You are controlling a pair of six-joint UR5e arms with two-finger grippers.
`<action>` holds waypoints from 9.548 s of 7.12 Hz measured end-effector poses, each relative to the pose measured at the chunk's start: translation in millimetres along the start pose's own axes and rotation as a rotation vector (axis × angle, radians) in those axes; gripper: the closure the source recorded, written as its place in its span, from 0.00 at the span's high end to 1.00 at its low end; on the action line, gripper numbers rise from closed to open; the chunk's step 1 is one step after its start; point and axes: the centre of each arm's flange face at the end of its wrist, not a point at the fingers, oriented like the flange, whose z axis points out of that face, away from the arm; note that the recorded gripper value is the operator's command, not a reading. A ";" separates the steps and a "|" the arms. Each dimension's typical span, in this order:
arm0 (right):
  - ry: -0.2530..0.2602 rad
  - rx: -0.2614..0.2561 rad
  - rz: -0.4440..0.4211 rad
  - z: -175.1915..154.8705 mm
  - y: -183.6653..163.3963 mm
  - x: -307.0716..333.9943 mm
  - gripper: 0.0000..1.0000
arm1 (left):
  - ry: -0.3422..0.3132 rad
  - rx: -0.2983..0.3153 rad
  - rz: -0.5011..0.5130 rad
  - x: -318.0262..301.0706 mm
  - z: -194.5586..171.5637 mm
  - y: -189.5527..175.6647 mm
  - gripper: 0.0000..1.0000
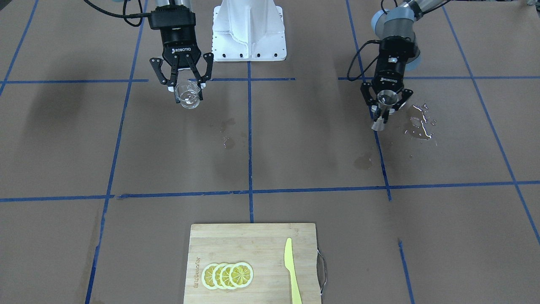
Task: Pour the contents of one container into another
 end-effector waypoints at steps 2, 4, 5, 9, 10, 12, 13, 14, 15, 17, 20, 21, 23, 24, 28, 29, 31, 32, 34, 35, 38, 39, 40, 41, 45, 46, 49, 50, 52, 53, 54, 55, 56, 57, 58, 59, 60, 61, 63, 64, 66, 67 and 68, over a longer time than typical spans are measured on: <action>0.016 -0.001 0.012 3.7 2.9 8.2 0.00 | -0.065 0.012 -0.115 -58.0 -22.1 20.7 0.00; 0.024 0.001 0.011 6.3 2.7 11.2 0.00 | -0.093 -0.037 -0.114 -110.2 -47.1 39.2 0.00; 0.026 0.001 0.010 6.9 3.3 11.8 0.00 | -0.079 -0.074 -0.130 -120.3 -53.4 46.7 0.00; 0.025 0.000 0.010 7.0 4.4 11.7 0.00 | -0.091 -0.116 -0.250 -115.3 -78.3 83.5 0.00; 0.024 0.000 0.011 6.5 4.0 11.2 0.00 | -0.109 -0.107 -0.228 -116.0 -81.4 88.8 0.00; 0.022 0.000 0.011 6.1 4.1 10.6 0.00 | -0.127 -0.108 -0.189 -116.5 -83.5 96.2 0.00; 0.021 0.000 0.012 5.7 3.7 10.2 0.00 | -0.126 -0.113 -0.184 -115.3 -84.6 98.2 0.00; 0.020 0.000 0.013 5.4 3.4 9.9 0.00 | -0.119 -0.124 -0.183 -113.8 -85.4 100.1 0.00; 0.019 0.000 0.014 5.0 3.3 9.3 0.00 | -0.109 -0.139 -0.181 -112.2 -86.1 102.5 0.00; 0.015 0.001 0.017 4.0 2.0 7.5 0.00 | -0.102 -0.158 -0.170 -111.5 -87.0 106.7 0.00; 0.011 0.001 0.019 3.8 2.2 6.6 0.00 | -0.095 -0.177 -0.159 -111.7 -88.5 112.5 0.00; 0.010 0.000 0.020 3.6 2.3 6.5 0.00 | -0.093 -0.181 -0.156 -111.9 -89.3 114.2 0.00; 0.009 0.000 0.020 3.5 2.4 6.3 0.00 | -0.089 -0.187 -0.164 -110.9 -90.7 116.1 0.03; 0.009 0.000 0.021 3.4 2.2 6.1 0.00 | -0.088 -0.189 -0.178 -110.2 -91.4 116.8 0.10; 0.006 0.002 0.023 2.4 0.9 5.3 0.00 | -0.082 -0.195 -0.190 -106.9 -93.4 118.7 0.30; 0.005 0.002 0.025 2.0 0.4 4.8 0.00 | -0.081 -0.195 -0.190 -106.5 -93.6 118.7 0.55; 0.002 0.003 0.027 1.1 -0.7 3.6 0.00 | -0.080 -0.194 -0.193 -105.4 -93.5 118.6 0.99; 0.000 0.003 0.028 0.6 -1.1 2.9 0.00 | -0.081 -0.192 -0.195 -105.1 -93.6 118.4 0.99; -0.004 0.004 0.031 -0.8 -2.6 2.1 0.00 | -0.081 -0.190 -0.196 -105.0 -93.5 118.0 0.99; -0.005 0.005 0.033 -1.7 -3.6 2.1 0.00 | -0.079 -0.188 -0.202 -104.5 -93.3 116.8 0.99; -0.012 0.009 0.041 -5.8 -8.0 3.2 0.00 | -0.030 -0.233 -0.205 -112.5 -102.5 91.4 0.99; -0.014 0.010 0.043 -6.9 -9.1 3.4 0.00 | -0.001 -0.267 -0.200 -118.3 -109.1 76.1 0.99; -0.015 0.010 0.044 -7.3 -9.5 3.5 0.00 | 0.032 -0.302 -0.207 -117.1 -112.9 64.9 0.99; -0.015 0.010 0.044 -7.6 -9.8 3.5 0.00 | 0.063 -0.341 -0.212 -114.8 -115.6 59.0 0.99; -0.018 0.012 0.047 -9.0 -11.2 3.6 0.00 | 0.132 -0.532 -0.158 -156.5 -136.9 46.3 0.99; -0.021 0.013 0.050 -10.8 -12.9 3.6 0.00 | 0.162 -0.598 -0.148 -168.0 -138.7 39.5 0.99; -0.028 0.014 0.057 -15.0 -16.4 5.0 0.00 | 0.277 -0.884 -0.120 -221.9 -143.1 11.4 0.99; -0.025 0.013 0.054 -14.5 -15.2 6.4 0.00 | 0.285 -0.904 -0.042 -245.6 -136.5 0.4 0.99; -0.015 0.009 0.045 -11.8 -11.2 11.0 0.00 | 0.217 -0.917 0.181 -298.8 -79.5 -30.5 0.99; -0.009 0.005 0.040 -10.4 -8.3 14.1 0.00 | 0.166 -0.955 0.235 -324.8 -31.8 -58.9 1.00; -0.005 0.003 0.048 -8.9 -6.3 15.6 0.00 | 0.102 -1.003 0.234 -345.7 18.7 -95.5 1.00; 0.004 0.002 0.062 -6.5 -2.9 19.3 0.00 | 0.031 -1.061 0.195 -356.6 71.0 -138.7 1.00; 0.015 0.008 0.073 -3.7 2.7 28.0 0.00 | -0.019 -1.111 0.157 -356.9 109.8 -176.1 1.00; 0.026 0.024 0.087 1.3 13.1 44.8 0.00 | -0.052 -1.144 0.127 -355.1 133.1 -204.3 1.00; 0.035 0.044 0.093 8.5 28.9 68.3 0.00 | -0.063 -1.172 0.093 -352.4 145.2 -221.9 1.00; 0.041 0.058 0.093 15.4 46.7 95.2 0.00 | -0.041 -1.203 0.036 -348.0 150.6 -231.9 1.00; 0.050 0.069 0.087 21.7 65.1 121.4 0.00 | -0.005 -1.232 -0.036 -346.2 149.1 -236.6 1.00; 0.057 0.086 0.079 29.4 85.0 143.2 0.00 | 0.004 -1.265 -0.105 -346.2 143.7 -242.8 1.00; 0.063 0.133 0.065 48.2 131.0 176.6 0.00 | -0.038 -1.327 -0.201 -342.7 122.7 -255.4 1.00; 0.063 0.149 0.056 58.3 157.0 192.2 0.00 | -0.052 -1.352 -0.220 -339.9 106.8 -248.1 1.00; 0.039 0.171 0.066 74.8 206.5 226.2 0.00 | -0.034 -1.365 -0.209 -329.2 98.1 -238.4 1.00; 0.035 0.180 0.066 79.0 221.6 237.8 0.10 | -0.013 -1.355 -0.190 -323.5 101.0 -237.5 1.00; 0.032 0.185 0.064 79.9 229.0 242.3 0.20 | 0.002 -1.353 -0.176 -318.6 104.2 -235.8 1.00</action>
